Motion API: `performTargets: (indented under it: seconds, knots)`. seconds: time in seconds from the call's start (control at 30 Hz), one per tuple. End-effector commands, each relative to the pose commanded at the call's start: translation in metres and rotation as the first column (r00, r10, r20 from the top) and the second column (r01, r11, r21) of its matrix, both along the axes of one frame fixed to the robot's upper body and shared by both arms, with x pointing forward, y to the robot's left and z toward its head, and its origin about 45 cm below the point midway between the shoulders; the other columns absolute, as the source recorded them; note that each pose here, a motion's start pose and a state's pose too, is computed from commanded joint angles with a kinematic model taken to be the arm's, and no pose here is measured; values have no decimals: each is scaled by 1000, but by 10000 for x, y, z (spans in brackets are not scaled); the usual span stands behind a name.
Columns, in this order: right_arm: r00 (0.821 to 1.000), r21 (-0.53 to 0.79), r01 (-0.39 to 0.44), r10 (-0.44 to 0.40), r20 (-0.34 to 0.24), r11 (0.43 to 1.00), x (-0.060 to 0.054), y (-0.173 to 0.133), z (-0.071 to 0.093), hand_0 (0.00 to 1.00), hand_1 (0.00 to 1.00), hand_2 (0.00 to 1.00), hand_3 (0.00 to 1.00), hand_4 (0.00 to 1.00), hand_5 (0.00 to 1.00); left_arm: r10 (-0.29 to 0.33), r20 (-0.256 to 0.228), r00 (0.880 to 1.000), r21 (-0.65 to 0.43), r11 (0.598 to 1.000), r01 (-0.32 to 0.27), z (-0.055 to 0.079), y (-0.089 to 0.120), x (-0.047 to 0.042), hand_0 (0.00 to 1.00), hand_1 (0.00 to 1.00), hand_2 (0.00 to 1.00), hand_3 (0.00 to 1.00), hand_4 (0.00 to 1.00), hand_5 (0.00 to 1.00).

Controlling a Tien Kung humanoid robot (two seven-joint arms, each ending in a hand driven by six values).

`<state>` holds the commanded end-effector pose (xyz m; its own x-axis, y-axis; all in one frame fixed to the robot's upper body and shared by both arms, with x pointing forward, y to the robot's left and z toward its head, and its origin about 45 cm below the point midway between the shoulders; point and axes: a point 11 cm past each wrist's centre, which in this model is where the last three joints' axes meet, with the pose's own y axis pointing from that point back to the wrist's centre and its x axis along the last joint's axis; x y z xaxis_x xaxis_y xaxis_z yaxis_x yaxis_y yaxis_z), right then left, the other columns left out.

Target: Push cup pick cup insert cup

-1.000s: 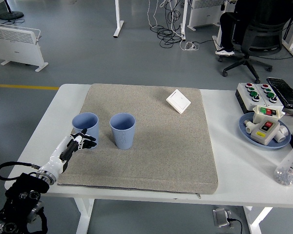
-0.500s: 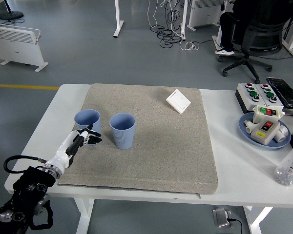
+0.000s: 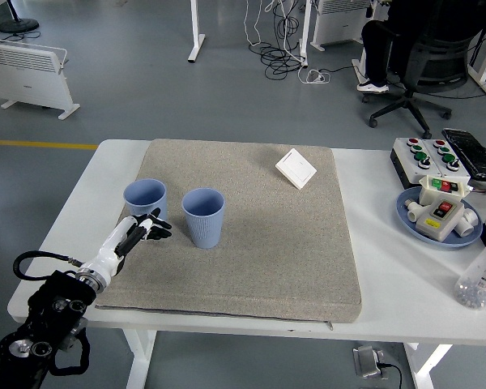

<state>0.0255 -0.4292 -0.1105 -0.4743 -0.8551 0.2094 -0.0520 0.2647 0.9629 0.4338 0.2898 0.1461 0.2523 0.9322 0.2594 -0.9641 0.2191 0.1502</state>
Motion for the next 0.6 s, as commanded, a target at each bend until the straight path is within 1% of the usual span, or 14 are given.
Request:
performTargets:
  seconds: [0.33,0.6]
  knots:
    - [1000,0,-4,4,-2,1000,0,1,0,758,638,670,560,72,491,7,6,1000,15,1000,-7,14,19,65,766,588,510,484,623,998]
    - [1000,0,-10,10,-1,1000,22,4,1,758,638,670,560,73,491,20,26,999,20,1000,-20,89,41,157,766,587,509,483,618,998]
